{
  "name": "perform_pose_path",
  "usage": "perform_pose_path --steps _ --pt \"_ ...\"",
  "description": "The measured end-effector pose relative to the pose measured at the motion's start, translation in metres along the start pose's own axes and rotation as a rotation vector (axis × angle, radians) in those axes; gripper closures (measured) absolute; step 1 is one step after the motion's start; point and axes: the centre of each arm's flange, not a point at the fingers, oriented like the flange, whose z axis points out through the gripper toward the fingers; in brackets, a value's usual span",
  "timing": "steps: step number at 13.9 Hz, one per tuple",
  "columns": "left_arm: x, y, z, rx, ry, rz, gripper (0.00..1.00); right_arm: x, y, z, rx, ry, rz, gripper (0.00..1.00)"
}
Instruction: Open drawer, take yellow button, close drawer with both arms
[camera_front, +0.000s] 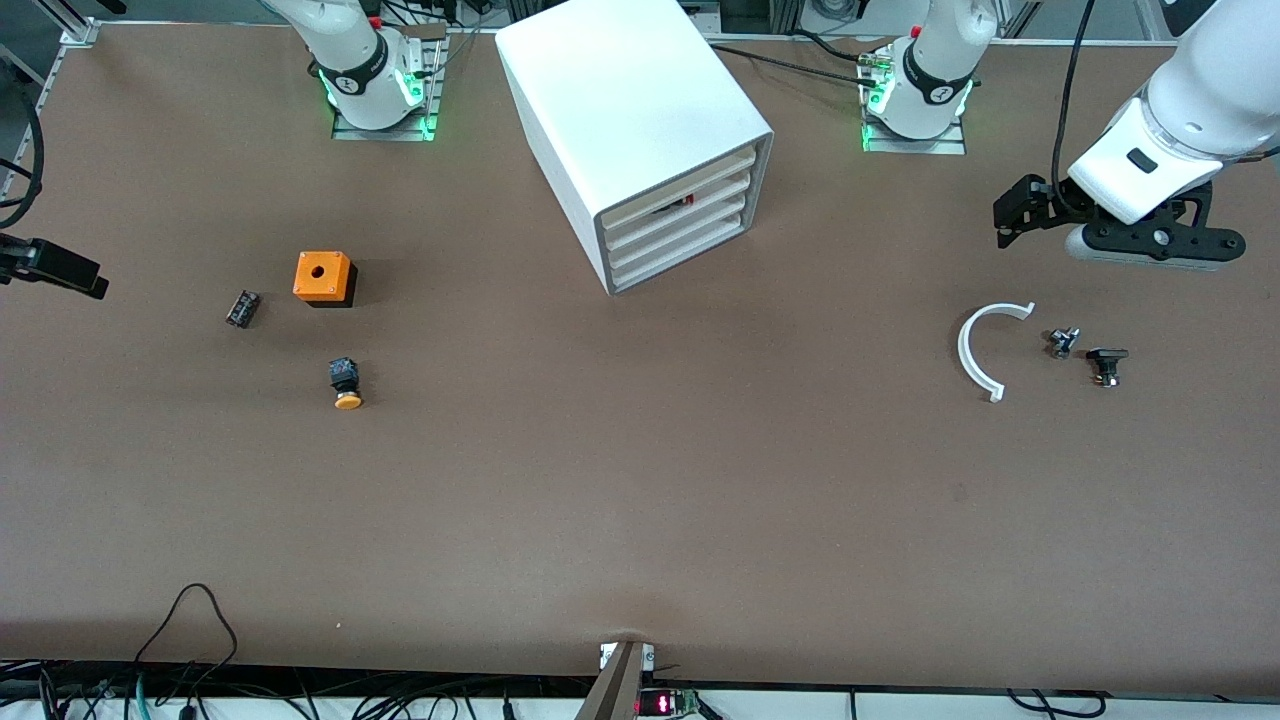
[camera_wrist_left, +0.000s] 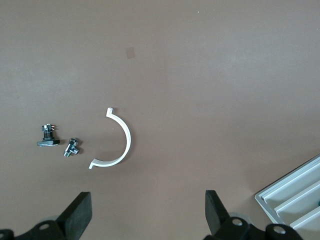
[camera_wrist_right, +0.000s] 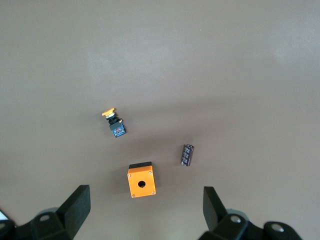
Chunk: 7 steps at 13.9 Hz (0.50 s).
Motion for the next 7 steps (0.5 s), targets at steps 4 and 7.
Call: perform_pose_path --steps 4,7 --pt "0.0 -0.001 0.001 0.0 -0.001 -0.003 0.0 -0.021 0.003 -0.003 0.007 0.017 -0.049 0.0" --pt "0.001 -0.005 0.002 0.0 -0.003 -0.01 0.0 -0.031 0.003 -0.005 0.021 0.018 -0.064 0.0"
